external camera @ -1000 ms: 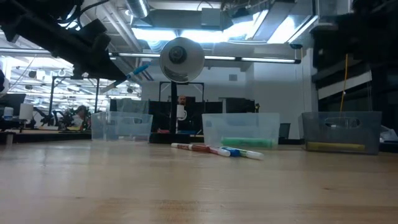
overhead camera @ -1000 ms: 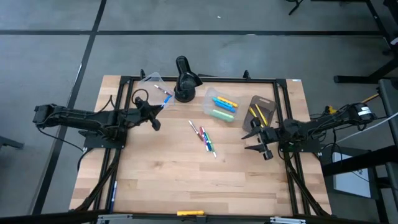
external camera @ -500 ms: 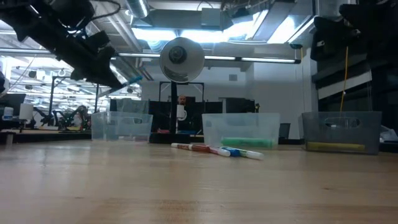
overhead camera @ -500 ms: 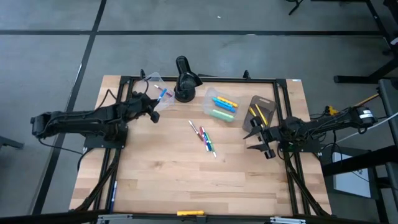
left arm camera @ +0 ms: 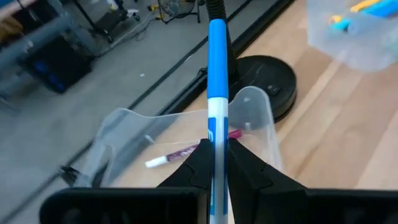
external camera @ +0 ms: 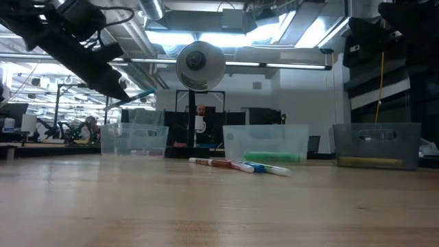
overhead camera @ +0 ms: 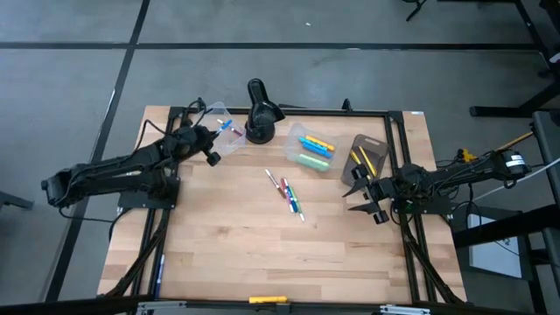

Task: Pick & Place Markers
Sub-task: Put the light blue marker in the left transparent bin, then put the bottom blue marker in the left transparent bin

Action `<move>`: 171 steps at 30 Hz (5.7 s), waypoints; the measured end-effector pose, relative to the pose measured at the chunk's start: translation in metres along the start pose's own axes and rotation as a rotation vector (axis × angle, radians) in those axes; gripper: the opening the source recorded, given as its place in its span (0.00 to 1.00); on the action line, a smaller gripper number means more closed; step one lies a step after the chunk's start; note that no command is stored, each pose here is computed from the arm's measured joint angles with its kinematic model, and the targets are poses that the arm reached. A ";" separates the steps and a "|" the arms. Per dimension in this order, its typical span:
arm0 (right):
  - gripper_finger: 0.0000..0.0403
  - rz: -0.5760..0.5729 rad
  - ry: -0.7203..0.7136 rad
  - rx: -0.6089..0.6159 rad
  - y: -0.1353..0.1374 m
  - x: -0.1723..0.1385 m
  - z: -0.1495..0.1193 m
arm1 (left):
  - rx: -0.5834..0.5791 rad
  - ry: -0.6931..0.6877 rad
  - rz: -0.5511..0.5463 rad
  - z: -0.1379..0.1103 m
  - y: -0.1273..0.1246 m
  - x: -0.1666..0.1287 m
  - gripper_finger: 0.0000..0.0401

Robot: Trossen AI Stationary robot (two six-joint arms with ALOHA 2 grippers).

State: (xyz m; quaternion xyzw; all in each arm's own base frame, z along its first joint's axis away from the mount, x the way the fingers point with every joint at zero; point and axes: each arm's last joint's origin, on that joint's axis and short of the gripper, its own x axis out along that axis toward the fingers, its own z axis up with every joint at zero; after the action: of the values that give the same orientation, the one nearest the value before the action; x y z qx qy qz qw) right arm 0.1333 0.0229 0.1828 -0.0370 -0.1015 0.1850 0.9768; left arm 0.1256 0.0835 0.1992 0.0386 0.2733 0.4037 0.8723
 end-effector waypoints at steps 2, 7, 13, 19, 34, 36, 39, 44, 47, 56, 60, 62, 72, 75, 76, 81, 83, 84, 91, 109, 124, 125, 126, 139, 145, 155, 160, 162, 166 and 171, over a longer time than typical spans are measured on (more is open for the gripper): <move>0.48 0.000 0.001 0.000 0.000 0.000 0.000 | 0.063 0.006 0.012 0.000 0.002 0.001 0.05; 0.48 0.001 0.014 0.009 0.000 0.000 -0.001 | 0.169 -0.005 0.046 0.002 0.007 0.004 0.05; 0.48 0.001 0.021 0.026 0.000 0.000 -0.002 | 0.199 0.088 0.116 0.006 0.009 0.013 0.05; 0.48 0.001 0.023 0.033 0.000 0.000 -0.002 | 0.234 0.183 0.192 0.020 0.010 0.029 0.05; 0.48 0.003 0.060 0.051 0.000 0.000 -0.006 | 0.666 0.334 0.196 0.055 0.012 0.044 0.00; 0.48 0.003 0.063 0.051 0.000 0.000 -0.006 | 0.727 0.353 0.191 0.054 0.012 0.046 0.00; 0.48 0.018 0.068 0.053 0.001 0.000 -0.007 | 0.752 0.367 0.205 0.054 0.012 0.046 0.00; 0.48 0.029 0.067 0.058 0.001 0.000 -0.007 | 0.715 0.353 0.214 0.055 0.013 0.045 0.00; 0.48 0.028 0.065 0.057 0.001 0.000 -0.006 | 0.700 0.344 0.210 0.055 0.011 0.044 0.00; 0.48 -0.018 0.011 0.077 0.000 0.000 -0.001 | 0.583 0.251 0.117 0.059 -0.007 0.039 0.02; 0.48 -0.018 0.026 0.097 0.000 0.000 -0.002 | 0.516 0.217 0.091 0.060 -0.015 0.037 0.01; 0.48 -0.017 0.070 0.114 0.000 0.000 -0.007 | 0.487 0.205 0.081 0.061 -0.019 0.035 0.01; 0.48 -0.055 0.166 0.119 0.000 -0.006 -0.014 | 0.479 0.157 0.042 0.063 -0.039 0.026 0.01; 0.48 -0.143 0.193 0.115 -0.001 -0.011 -0.014 | 0.452 0.147 0.049 0.063 -0.043 0.023 0.01; 0.48 -0.170 0.197 0.110 -0.002 -0.012 -0.014 | 0.444 0.143 0.046 0.063 -0.044 0.022 0.01; 0.48 -0.228 0.203 0.089 -0.002 -0.019 -0.012 | 0.418 0.122 0.014 0.064 -0.052 0.018 0.02; 0.48 -0.267 0.214 0.087 -0.002 -0.022 -0.012 | 0.389 0.121 0.001 0.064 -0.055 0.015 0.03; 0.48 -0.289 0.218 0.086 -0.002 -0.024 -0.012 | 0.372 0.125 -0.009 0.067 -0.056 0.013 0.03; 0.48 -0.380 0.246 0.089 -0.003 -0.032 -0.014 | 0.257 0.160 -0.152 0.094 -0.058 -0.007 0.04; 0.48 -0.400 0.284 0.061 -0.002 -0.038 -0.014 | 0.228 0.392 -0.672 0.079 -0.088 -0.045 0.04; 0.48 -0.408 0.271 0.121 -0.002 -0.038 -0.013 | 0.209 0.486 -0.766 0.066 -0.113 -0.076 0.28; 0.48 -0.408 0.271 0.120 -0.002 -0.038 -0.013 | 0.214 0.479 -0.770 0.066 -0.115 -0.076 0.30; 0.48 -0.408 0.271 0.121 -0.002 -0.038 -0.013 | 0.228 0.461 -0.783 0.067 -0.118 -0.076 0.32; 0.48 -0.405 0.271 0.121 -0.002 -0.038 -0.013 | 0.589 0.263 -0.786 0.062 -0.160 -0.054 0.35; 0.48 -0.405 0.271 0.121 -0.002 -0.038 -0.013 | 0.725 0.231 -0.773 0.054 -0.179 -0.039 0.33; 0.48 -0.407 0.271 0.121 -0.002 -0.038 -0.013 | 0.715 0.275 -0.734 0.046 -0.190 -0.029 0.32; 0.48 -0.407 0.270 0.121 -0.002 -0.038 -0.013 | 0.466 0.469 -0.813 0.040 -0.191 -0.040 0.32; 0.48 -0.407 0.271 0.120 -0.002 -0.038 -0.013 | 0.373 0.579 -0.833 0.035 -0.191 -0.045 0.32; 0.48 -0.407 0.271 0.121 -0.002 -0.038 -0.013 | 0.193 0.764 -0.869 0.028 -0.195 -0.058 0.32; 0.48 -0.407 0.271 0.120 -0.002 -0.038 -0.013 | -0.008 0.972 -0.887 0.022 -0.202 -0.076 0.32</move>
State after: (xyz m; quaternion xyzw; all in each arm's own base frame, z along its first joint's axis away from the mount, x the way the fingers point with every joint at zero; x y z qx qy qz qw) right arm 0.1025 0.0070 0.1631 0.0179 0.0361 -0.0166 0.9991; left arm 0.2354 -0.1040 0.1938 -0.2678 0.6247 -0.0216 0.7332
